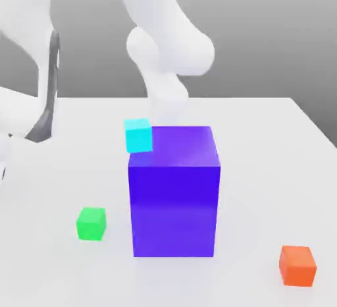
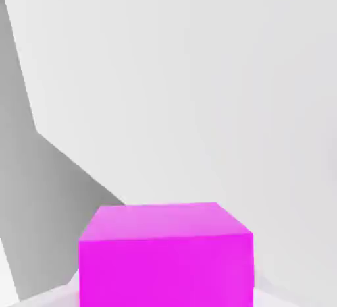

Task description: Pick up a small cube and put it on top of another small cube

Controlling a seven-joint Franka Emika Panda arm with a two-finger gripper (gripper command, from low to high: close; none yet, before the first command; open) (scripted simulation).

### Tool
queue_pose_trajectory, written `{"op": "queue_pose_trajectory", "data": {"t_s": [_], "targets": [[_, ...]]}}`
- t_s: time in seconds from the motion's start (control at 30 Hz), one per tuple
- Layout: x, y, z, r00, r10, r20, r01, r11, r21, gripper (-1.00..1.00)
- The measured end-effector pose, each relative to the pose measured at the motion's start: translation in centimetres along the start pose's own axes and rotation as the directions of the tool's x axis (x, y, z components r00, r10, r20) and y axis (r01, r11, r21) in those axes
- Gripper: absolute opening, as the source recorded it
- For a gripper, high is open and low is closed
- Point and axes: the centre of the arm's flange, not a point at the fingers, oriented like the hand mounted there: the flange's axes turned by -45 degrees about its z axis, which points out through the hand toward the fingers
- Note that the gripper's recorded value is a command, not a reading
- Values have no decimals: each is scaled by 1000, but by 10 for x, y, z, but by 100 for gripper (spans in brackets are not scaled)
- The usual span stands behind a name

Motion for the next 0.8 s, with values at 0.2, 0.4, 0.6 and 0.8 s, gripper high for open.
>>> {"op": "queue_pose_trajectory", "data": {"t_s": [0.2, 0.4, 0.6, 0.8], "targets": [[70, 29, -103, 989, 64, -131, -103, 941, -321, -100], [131, 9, -201, 943, 78, -324, -253, 800, -544, -100], [162, -25, -215, 856, 125, -501, -441, 682, -583, -100], [177, 11, -180, 852, 130, -508, -451, 676, -583, 100]]}}
